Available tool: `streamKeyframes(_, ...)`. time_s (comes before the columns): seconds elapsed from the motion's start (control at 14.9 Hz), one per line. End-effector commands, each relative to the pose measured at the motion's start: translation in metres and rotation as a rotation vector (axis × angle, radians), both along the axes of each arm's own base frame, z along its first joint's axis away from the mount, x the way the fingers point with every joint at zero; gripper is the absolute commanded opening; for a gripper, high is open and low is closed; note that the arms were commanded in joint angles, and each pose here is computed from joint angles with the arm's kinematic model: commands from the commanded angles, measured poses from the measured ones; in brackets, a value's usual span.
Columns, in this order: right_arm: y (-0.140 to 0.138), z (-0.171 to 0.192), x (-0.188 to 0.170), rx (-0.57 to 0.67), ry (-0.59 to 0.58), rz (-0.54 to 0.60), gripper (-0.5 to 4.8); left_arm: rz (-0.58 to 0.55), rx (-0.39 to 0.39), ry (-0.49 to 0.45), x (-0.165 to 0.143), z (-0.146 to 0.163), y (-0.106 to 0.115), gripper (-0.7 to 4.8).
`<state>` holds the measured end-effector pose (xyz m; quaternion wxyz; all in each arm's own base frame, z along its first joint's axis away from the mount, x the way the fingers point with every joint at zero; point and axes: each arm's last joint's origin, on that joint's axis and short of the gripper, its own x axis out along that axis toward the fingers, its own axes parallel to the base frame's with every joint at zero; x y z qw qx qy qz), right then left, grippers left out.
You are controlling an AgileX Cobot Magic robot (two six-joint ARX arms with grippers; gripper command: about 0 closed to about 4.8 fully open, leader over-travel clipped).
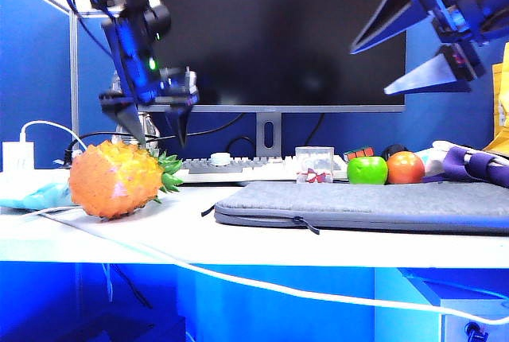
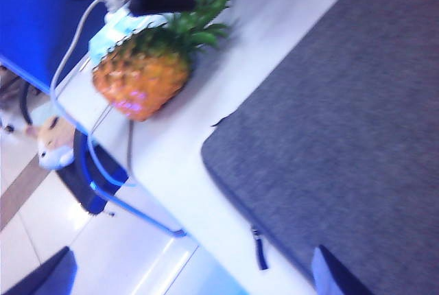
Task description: Pick up the pineapple and place it above the gray bag.
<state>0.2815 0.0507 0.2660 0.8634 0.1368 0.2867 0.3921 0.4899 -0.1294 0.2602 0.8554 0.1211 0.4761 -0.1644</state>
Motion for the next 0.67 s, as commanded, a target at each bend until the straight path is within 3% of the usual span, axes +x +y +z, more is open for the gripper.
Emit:
streamKeyframes(0.07, 0.012, 0.005, -0.001, 0.008, -0.047, 0.064, 4.79, 0.04, 0.009, 0.05, 0.004, -0.018, -0.001, 4.68)
streamKeyframes(0.27, 0.028, 0.004, -0.003, 0.006, -0.065, 0.125, 4.79, 0.062, 0.057, 0.092, 0.009, -0.039, -0.001, 4.42)
streamKeyframes(0.33, 0.03, 0.004, -0.003, 0.003, -0.073, 0.13, 4.79, 0.058, 0.061, 0.113, 0.009, -0.044, -0.001, 2.01)
streamKeyframes(0.4, 0.031, 0.005, -0.003, 0.005, -0.085, 0.135, 4.79, 0.05, 0.067, 0.126, 0.008, -0.047, -0.002, 0.69)
streamKeyframes(0.47, 0.032, 0.007, -0.002, 0.009, -0.11, 0.134, 4.79, 0.026, 0.06, 0.148, 0.007, -0.048, -0.002, -0.08)
streamKeyframes(0.67, 0.032, 0.009, -0.001, 0.008, -0.132, 0.127, 4.79, -0.011, 0.071, 0.15, 0.005, -0.044, -0.002, -0.06)
